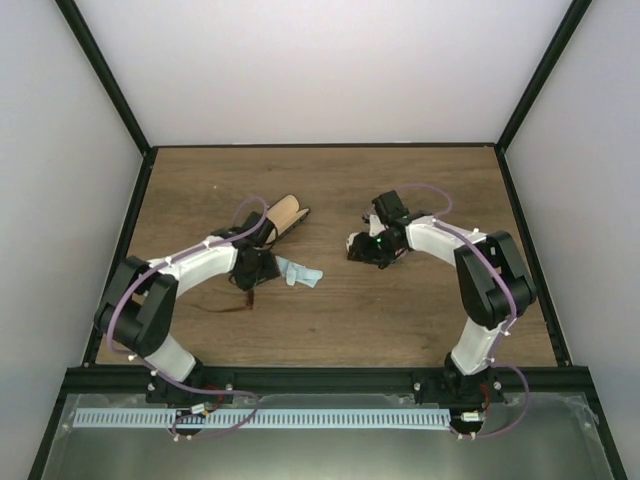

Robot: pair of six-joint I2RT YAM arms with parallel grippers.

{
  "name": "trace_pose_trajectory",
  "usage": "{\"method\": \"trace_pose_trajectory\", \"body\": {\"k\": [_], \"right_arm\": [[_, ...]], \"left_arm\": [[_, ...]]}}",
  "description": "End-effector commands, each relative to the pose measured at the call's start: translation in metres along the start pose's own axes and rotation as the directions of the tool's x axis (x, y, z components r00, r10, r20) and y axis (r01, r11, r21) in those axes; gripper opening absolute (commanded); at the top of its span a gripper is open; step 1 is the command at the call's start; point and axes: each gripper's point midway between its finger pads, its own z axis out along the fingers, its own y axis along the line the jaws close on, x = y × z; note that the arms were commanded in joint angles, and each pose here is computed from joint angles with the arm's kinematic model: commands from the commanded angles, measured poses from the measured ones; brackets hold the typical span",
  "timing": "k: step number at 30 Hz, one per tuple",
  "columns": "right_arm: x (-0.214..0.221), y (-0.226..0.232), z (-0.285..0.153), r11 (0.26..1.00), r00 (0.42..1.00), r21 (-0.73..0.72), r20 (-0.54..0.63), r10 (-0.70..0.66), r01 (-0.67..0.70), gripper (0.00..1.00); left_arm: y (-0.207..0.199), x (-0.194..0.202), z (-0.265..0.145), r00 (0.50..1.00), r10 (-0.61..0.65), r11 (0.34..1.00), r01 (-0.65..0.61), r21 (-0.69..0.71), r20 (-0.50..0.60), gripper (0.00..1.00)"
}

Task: Organize the sunglasses
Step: Pick up the glasses cleaning cloth from the center of the board.

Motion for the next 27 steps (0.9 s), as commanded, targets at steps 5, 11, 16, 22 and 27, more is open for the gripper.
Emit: {"method": "trace_pose_trajectory", "body": {"k": [5, 11, 16, 22, 27], "right_arm": [[0.016, 0.060, 0.008, 0.969, 0.969, 0.031, 0.000, -0.246, 0.246, 0.51], [0.026, 0.077, 0.028, 0.945, 0.947, 0.068, -0.038, -0.319, 0.321, 0.49], [0.019, 0.079, 0.041, 0.929, 0.938, 0.125, -0.044, -0.345, 0.348, 0.46], [0.019, 0.080, 0.059, 0.921, 0.931, 0.139, -0.085, -0.354, 0.363, 0.43], [0.021, 0.085, 0.066, 0.921, 0.930, 0.132, -0.098, -0.355, 0.366, 0.32]], "left_arm": [[-0.045, -0.035, -0.045, 0.994, -0.013, 0.987, -0.006, 0.160, 0.112, 0.75], [-0.047, -0.033, -0.046, 0.994, -0.032, 0.985, 0.014, 0.172, 0.102, 0.75], [-0.040, -0.030, -0.045, 0.995, -0.026, 0.989, 0.012, 0.148, 0.095, 0.75], [-0.034, -0.026, -0.043, 0.996, -0.026, 0.990, 0.014, 0.137, 0.088, 0.75], [-0.029, -0.024, -0.044, 0.996, -0.027, 0.992, 0.015, 0.127, 0.087, 0.75]]}}
